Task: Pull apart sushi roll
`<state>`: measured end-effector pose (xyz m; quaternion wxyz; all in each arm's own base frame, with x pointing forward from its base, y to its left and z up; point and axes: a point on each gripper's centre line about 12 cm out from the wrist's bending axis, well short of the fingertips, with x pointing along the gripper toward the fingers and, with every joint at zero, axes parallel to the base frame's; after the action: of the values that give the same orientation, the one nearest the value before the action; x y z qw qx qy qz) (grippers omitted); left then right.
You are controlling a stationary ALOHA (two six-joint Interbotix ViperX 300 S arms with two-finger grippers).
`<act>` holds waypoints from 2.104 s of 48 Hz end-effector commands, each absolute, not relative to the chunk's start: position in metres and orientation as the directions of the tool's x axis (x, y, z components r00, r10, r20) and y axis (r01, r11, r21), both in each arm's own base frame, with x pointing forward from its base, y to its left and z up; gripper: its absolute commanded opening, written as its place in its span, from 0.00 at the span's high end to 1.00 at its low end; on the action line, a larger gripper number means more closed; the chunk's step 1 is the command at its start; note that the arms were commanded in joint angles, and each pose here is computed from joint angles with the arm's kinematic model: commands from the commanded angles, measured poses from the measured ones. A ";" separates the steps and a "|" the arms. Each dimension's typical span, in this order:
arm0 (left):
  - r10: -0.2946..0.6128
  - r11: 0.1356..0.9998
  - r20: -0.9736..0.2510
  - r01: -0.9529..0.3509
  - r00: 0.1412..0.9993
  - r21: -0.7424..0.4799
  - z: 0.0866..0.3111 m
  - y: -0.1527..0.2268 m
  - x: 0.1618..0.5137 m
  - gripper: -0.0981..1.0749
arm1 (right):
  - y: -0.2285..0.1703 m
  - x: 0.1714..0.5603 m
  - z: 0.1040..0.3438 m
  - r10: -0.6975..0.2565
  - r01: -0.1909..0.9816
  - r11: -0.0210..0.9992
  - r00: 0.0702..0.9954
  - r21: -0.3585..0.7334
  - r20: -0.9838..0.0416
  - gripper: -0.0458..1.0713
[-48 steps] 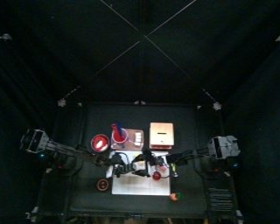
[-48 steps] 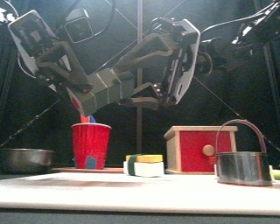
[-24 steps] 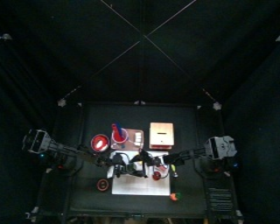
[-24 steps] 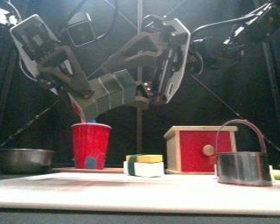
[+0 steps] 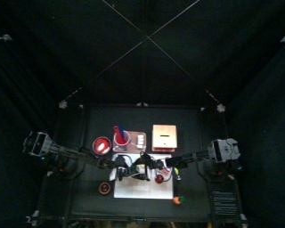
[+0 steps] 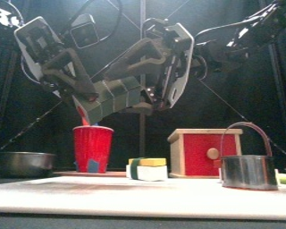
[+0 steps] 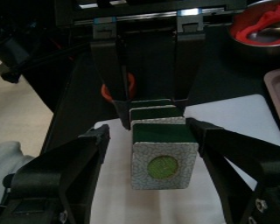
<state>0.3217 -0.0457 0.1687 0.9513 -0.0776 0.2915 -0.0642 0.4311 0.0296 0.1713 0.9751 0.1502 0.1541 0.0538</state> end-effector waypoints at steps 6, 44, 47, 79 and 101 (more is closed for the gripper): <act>-0.173 0.978 -0.517 0.086 0.839 -0.188 0.177 -0.046 0.328 0.39 | 0.028 0.442 0.198 0.151 -0.083 0.950 0.966 0.299 -0.212 0.05; -0.170 0.979 -0.527 0.081 0.833 -0.189 0.174 -0.046 0.325 0.39 | 0.023 0.432 0.202 0.149 -0.085 0.955 0.966 0.285 -0.212 0.33; -0.170 0.979 -0.527 0.080 0.833 -0.190 0.174 -0.046 0.325 0.39 | 0.024 0.431 0.201 0.150 -0.085 0.955 0.965 0.284 -0.214 0.34; -0.167 0.978 -0.534 0.070 0.829 -0.197 0.172 -0.045 0.323 0.39 | 0.023 0.422 0.201 0.150 -0.082 0.953 0.964 0.290 -0.221 0.40; -0.161 0.976 -0.551 0.049 0.819 -0.213 0.165 -0.044 0.318 0.39 | 0.021 0.399 0.201 0.143 -0.069 0.952 0.962 0.299 -0.232 0.40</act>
<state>0.3162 -0.0444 0.1613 0.9467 -0.0934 0.3035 -0.0544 0.4028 0.0238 0.1816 0.9763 0.1438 0.1525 0.0536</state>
